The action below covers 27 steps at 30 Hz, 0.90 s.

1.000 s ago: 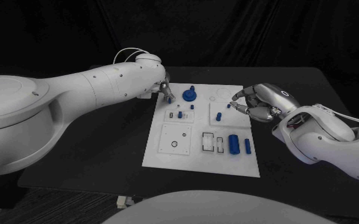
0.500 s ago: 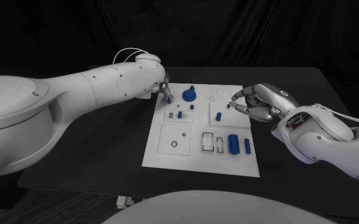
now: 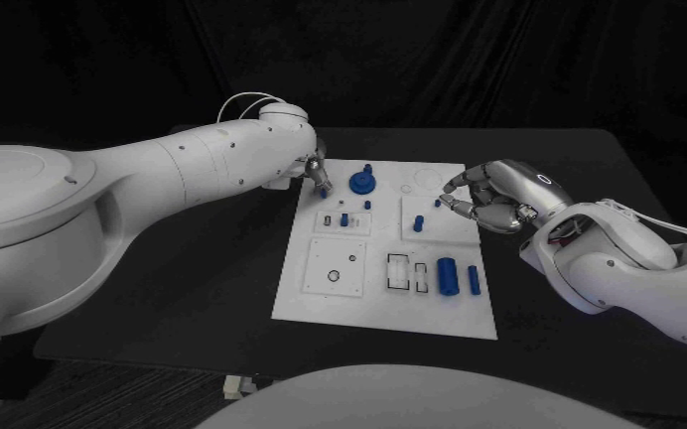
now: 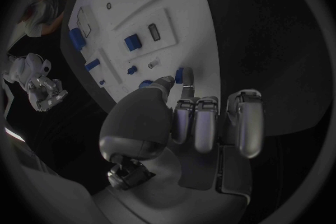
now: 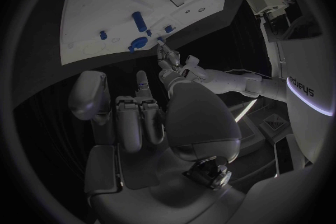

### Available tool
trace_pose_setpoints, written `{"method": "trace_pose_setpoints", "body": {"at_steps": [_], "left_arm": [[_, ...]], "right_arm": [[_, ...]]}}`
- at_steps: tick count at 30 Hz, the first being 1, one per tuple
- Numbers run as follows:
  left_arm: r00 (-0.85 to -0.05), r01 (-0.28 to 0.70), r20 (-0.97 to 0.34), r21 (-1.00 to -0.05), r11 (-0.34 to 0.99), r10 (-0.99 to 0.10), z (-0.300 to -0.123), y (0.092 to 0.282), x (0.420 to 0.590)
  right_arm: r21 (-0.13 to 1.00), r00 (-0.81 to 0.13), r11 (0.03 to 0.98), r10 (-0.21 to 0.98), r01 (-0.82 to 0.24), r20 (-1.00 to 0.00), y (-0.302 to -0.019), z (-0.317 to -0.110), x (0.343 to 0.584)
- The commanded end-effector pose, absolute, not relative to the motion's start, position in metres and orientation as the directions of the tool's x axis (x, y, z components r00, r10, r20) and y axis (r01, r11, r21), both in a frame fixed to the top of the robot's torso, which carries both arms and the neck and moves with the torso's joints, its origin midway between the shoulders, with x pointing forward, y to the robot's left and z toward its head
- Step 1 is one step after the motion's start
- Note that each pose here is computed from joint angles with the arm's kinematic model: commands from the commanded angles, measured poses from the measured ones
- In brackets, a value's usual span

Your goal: Assemble the parts on the task board

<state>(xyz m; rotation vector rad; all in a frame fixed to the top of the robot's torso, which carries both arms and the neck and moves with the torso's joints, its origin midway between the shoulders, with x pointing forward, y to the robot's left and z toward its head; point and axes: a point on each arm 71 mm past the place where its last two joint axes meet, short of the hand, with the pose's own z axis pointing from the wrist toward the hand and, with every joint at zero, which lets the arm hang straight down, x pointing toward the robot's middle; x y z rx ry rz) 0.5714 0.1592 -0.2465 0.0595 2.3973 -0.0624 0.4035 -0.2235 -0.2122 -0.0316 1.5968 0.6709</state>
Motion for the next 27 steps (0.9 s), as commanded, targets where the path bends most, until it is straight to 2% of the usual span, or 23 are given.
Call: {"method": "trace_pose_setpoints", "body": {"at_steps": [1,15,27], "left_arm": [[-0.744,0.085,-0.667,-0.047,0.995,0.032,-0.248,0.156,0.570],[-0.741,0.083,-0.671,-0.051,0.995,0.027,-0.249,0.158,0.570],[-0.693,0.064,-0.720,-0.091,0.994,-0.022,-0.246,0.171,0.567]], "right_arm": [[0.397,-0.161,0.829,0.363,-0.394,-0.918,-0.224,-0.213,0.403],[0.396,-0.163,0.830,0.361,-0.393,-0.918,-0.224,-0.214,0.404],[0.394,-0.164,0.832,0.358,-0.392,-0.919,-0.226,-0.214,0.404]]}}
